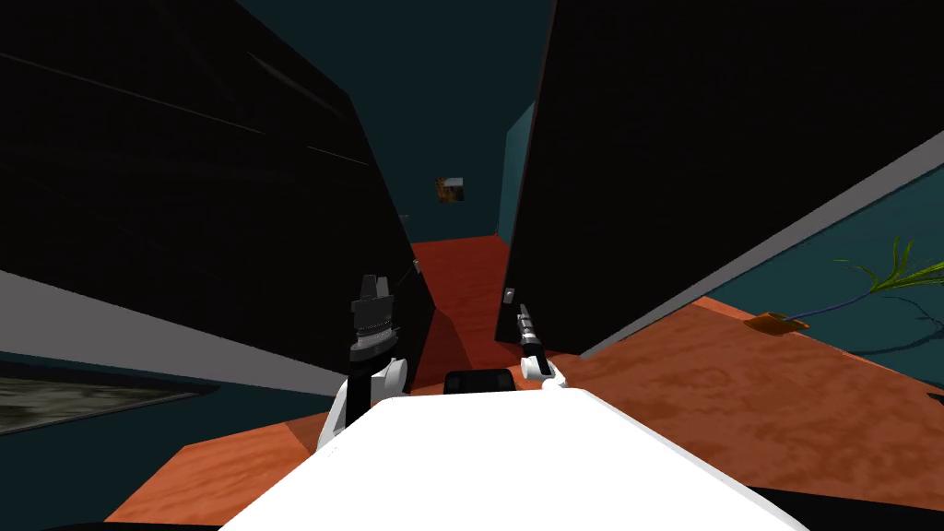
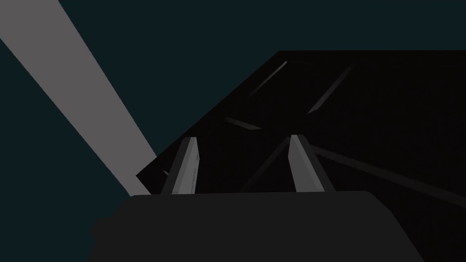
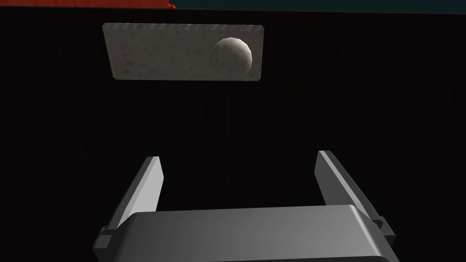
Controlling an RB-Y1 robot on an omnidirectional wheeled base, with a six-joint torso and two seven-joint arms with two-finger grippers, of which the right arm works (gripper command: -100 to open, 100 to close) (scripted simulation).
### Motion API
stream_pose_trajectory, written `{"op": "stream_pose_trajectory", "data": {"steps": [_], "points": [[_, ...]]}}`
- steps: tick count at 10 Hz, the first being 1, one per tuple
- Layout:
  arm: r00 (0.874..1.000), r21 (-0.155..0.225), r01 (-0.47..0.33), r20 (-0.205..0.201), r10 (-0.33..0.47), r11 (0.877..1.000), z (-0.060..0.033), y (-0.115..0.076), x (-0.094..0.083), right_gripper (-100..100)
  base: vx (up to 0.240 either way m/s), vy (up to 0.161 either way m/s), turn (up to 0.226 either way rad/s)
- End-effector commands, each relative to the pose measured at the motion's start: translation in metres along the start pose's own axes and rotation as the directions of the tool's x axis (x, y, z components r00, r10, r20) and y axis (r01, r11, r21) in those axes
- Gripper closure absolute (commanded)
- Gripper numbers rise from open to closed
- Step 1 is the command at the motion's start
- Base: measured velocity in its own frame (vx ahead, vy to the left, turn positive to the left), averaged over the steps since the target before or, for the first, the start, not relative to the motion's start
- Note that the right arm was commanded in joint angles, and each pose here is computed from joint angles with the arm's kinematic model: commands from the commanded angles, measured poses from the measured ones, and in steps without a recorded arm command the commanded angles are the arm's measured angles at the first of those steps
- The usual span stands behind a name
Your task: Push the door open
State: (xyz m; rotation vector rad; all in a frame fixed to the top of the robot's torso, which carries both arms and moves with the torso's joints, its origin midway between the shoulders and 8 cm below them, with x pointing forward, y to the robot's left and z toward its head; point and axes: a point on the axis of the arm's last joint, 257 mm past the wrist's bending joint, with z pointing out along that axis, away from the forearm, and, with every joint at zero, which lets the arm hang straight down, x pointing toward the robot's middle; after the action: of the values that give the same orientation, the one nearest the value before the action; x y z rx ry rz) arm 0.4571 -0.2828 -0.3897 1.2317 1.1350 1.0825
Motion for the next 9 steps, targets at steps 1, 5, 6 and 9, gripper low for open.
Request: {"op": "stream_pose_trajectory", "data": {"steps": [1, 5, 6, 9], "points": [[1.0, 0.003, -0.027, 0.007, 0.027, 1.0, -0.0021, -0.001, 0.008, -100, -0.26, 0.122, -0.073], [1.0, -0.002, -0.013, 0.014, 0.013, 1.0, -0.0037, -0.001, -0.002, -100, -0.006, 0.042, -0.004], [1.0, -0.004, -0.008, 0.017, 0.008, 1.0, -0.004, 0.0, -0.006, -100, 0.214, -0.012, 0.03], [1.0, -0.009, -0.003, 0.025, 0.003, 1.0, -0.0057, 0.0, -0.011, -100, 0.201, -0.028, 0.028]]}}
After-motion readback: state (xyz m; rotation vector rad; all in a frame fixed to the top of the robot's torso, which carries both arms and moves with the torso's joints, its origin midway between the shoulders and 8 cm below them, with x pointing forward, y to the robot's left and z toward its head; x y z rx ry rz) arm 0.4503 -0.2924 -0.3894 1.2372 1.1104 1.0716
